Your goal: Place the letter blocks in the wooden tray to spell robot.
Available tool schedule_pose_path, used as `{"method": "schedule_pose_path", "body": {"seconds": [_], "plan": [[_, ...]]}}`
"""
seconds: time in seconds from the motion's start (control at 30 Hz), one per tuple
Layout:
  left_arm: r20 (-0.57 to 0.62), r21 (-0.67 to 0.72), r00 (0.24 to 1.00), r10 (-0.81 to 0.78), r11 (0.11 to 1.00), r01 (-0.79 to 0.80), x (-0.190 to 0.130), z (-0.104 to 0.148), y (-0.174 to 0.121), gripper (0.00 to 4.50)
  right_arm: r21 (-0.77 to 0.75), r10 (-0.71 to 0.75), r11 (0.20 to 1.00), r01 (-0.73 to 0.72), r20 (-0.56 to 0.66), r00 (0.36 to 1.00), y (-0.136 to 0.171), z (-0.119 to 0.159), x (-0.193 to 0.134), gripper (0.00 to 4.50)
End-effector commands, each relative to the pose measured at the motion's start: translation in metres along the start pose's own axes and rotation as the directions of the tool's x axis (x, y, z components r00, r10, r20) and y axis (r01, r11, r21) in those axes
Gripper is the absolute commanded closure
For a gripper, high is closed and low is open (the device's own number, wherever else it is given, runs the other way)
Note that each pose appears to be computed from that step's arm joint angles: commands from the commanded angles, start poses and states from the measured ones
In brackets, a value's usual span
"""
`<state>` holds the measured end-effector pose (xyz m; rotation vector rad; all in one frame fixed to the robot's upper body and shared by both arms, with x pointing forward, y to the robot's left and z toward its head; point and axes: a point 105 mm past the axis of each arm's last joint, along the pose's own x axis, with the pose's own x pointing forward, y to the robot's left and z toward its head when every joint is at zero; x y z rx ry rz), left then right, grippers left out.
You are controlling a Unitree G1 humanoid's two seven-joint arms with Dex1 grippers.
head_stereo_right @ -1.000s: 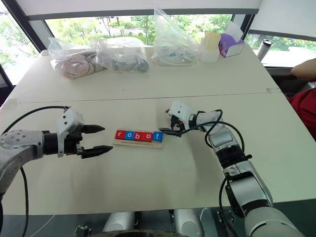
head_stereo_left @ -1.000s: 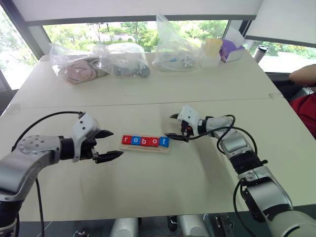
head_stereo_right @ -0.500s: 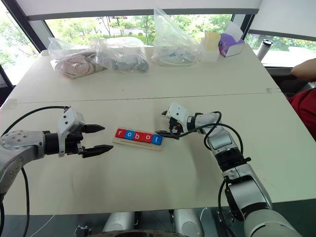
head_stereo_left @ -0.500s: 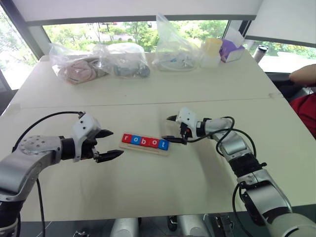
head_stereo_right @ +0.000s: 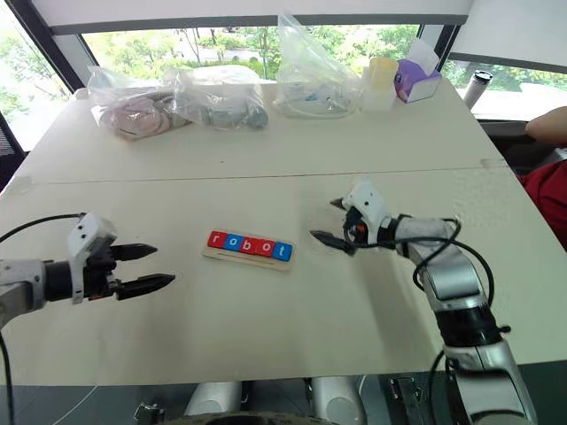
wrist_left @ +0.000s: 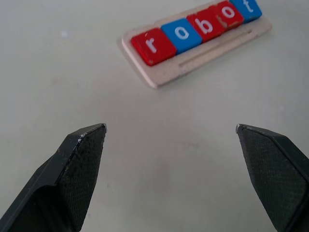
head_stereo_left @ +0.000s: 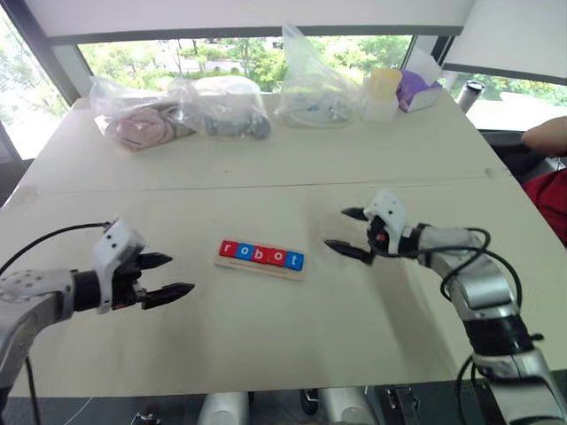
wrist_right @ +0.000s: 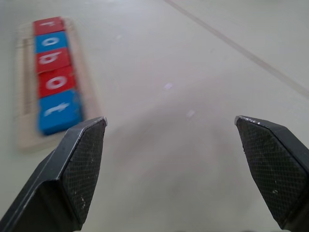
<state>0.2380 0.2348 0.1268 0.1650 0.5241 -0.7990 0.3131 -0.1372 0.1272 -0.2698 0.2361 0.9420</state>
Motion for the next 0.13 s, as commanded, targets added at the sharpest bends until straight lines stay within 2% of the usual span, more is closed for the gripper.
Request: {"method": "schedule_pose_path", "body": {"seconds": [0.03, 0.13], "plan": [[0.033, 0.001, 0.998, 0.046, 0.999, -0.046, -0.016, 0.002, 0.002, 0.0, 0.057, 0.097, 0.993, -0.1, 0.047, 0.994, 0.034, 0.025, -0.022, 0.12], [0.046, -0.013, 0.996, 0.079, 0.997, -0.078, -0.02, -0.003, 0.003, 0.0, 0.121, 0.188, 0.975, -0.186, -0.004, 0.982, 0.061, 0.019, -0.035, 0.12]]}}
